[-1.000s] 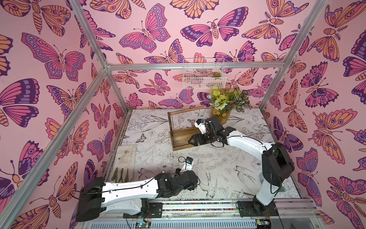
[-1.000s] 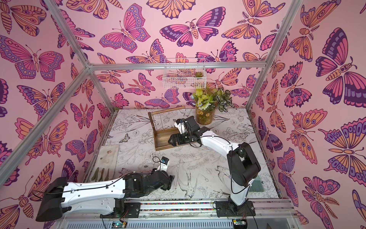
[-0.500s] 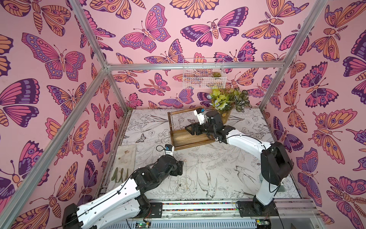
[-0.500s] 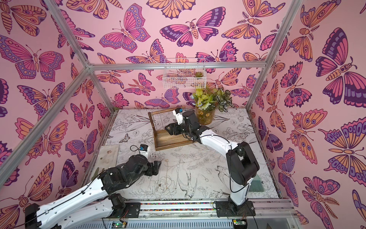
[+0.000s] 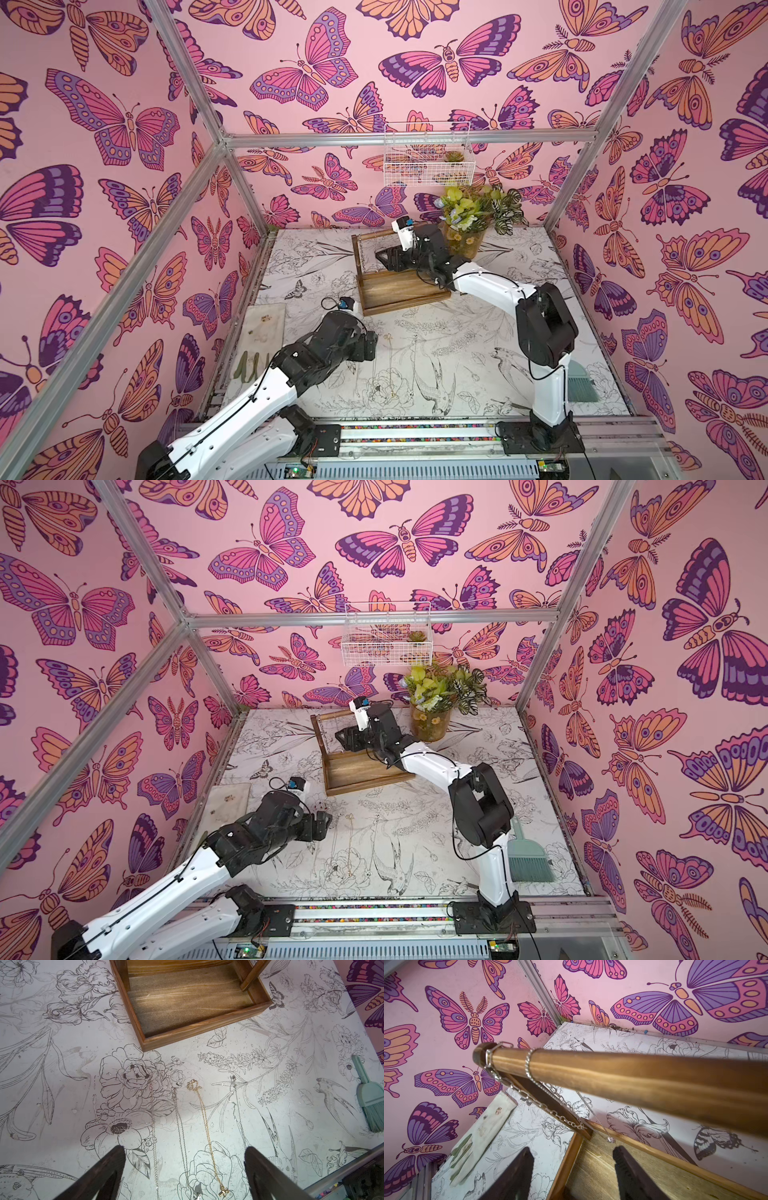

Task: Take the necklace off the jewelry display stand
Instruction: Take off the necklace from the stand.

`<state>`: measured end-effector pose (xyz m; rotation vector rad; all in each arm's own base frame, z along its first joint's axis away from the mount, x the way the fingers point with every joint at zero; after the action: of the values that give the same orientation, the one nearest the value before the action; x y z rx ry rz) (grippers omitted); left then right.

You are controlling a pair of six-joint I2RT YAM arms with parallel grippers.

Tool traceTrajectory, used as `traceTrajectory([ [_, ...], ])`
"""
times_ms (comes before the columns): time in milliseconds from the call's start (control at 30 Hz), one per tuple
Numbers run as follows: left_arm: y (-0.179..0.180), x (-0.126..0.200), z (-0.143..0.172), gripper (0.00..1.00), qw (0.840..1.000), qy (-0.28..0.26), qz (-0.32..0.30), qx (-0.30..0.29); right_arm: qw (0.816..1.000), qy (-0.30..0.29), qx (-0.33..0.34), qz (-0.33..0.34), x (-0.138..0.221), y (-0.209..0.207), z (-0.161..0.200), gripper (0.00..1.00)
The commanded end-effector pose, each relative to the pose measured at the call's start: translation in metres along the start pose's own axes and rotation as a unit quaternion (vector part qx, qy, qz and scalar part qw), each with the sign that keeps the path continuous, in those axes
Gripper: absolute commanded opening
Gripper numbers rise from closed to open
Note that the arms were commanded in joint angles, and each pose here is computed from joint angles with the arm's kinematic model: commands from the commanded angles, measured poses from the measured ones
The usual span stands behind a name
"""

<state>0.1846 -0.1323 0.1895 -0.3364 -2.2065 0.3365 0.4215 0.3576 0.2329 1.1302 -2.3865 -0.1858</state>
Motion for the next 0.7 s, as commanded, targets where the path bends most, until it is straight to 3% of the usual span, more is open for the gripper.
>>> traceTrajectory([
  [0,-0.003,0.002,-0.003,0.92,1.000,0.006,0.016,-0.007,0.999,-0.030,0.017,0.012,-0.005,0.004,-0.015,0.64],
  [400,0.003,0.001,0.000,0.92,1.000,0.010,0.020,-0.002,0.997,-0.059,0.024,0.032,-0.022,0.007,-0.026,0.55],
  [667,0.007,0.002,0.004,0.92,1.000,0.011,0.021,0.002,0.997,-0.072,0.028,0.029,-0.025,0.013,-0.031,0.44],
])
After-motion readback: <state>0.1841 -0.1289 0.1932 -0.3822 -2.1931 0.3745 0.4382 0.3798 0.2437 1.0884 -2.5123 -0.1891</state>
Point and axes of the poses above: each gripper's point midway between its finger pads, its own x axis back along the fingers, its own y axis along the line the jaws close on, z = x × y, the point moved 6 cm from there along x, back along the fingers, and after that the axes turned 7 degrees about x, right-handed, at the moved point
